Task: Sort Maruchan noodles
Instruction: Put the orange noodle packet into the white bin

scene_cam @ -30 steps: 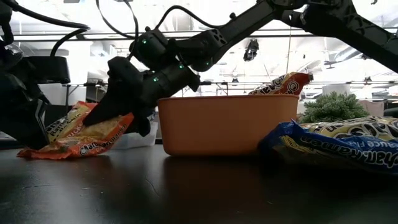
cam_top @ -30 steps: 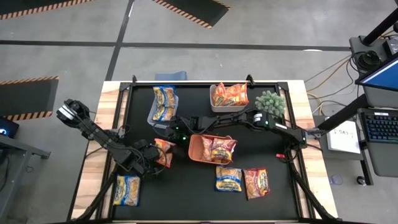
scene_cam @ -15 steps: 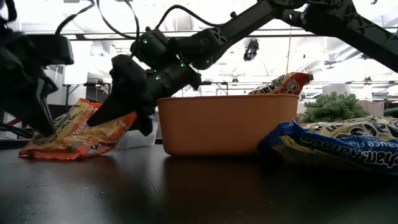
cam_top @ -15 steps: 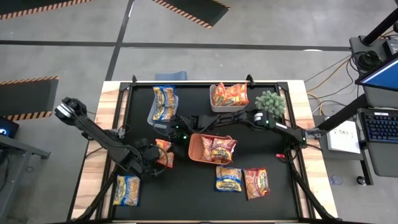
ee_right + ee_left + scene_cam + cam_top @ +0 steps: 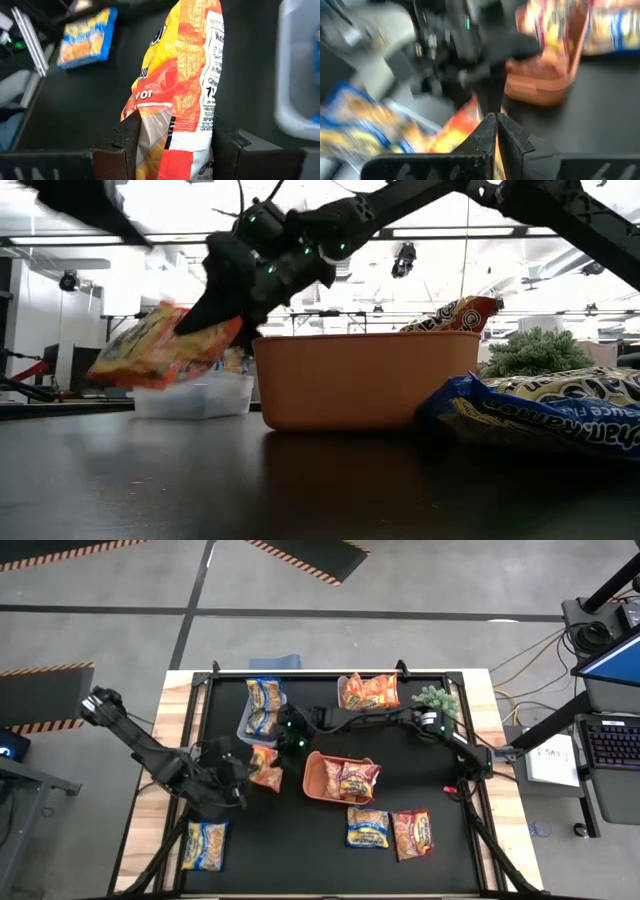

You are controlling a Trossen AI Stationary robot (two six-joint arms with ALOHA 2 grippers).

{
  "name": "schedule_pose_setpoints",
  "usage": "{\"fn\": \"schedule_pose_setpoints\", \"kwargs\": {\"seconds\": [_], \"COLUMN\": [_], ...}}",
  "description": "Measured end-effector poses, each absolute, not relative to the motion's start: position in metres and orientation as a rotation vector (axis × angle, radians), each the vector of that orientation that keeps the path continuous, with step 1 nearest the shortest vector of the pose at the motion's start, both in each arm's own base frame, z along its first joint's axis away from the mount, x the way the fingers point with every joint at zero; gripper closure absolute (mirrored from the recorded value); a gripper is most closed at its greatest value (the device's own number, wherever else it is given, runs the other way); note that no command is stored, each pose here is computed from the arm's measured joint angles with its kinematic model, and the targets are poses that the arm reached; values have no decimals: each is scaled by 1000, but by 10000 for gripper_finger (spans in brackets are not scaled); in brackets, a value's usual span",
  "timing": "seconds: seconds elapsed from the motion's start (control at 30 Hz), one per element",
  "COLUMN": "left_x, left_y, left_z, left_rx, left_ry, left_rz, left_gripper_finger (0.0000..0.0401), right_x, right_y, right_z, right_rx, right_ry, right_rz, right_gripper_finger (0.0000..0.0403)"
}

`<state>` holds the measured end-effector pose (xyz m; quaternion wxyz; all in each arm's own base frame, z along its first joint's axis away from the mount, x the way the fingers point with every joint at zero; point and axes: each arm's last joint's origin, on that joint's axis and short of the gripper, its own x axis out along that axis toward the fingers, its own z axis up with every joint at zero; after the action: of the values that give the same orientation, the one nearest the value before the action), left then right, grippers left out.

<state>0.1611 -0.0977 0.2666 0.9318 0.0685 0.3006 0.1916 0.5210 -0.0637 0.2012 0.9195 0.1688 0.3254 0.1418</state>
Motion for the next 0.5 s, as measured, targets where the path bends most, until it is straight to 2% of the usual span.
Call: {"fn": "schedule_pose_setpoints", "kwargs": {"seconds": [0.2,0.33,0.5], "left_x": [159,156,155], "left_y": [-91,-86,-82], "left_z": [300,307,310], "left_rx": [354,459,498], "left_ry": [449,371,366], "left_rz": [542,692,724], "left_gripper_finger": [401,401,401], "right_x": [504,491,466], "right_y": [-77,-84,-93], "right_z": [239,259,289], "right_rx": [346,337,301], "right_ry": [652,669,723], "right_rz": [259,207,54], "right_gripper_finger": [247,247,247]}}
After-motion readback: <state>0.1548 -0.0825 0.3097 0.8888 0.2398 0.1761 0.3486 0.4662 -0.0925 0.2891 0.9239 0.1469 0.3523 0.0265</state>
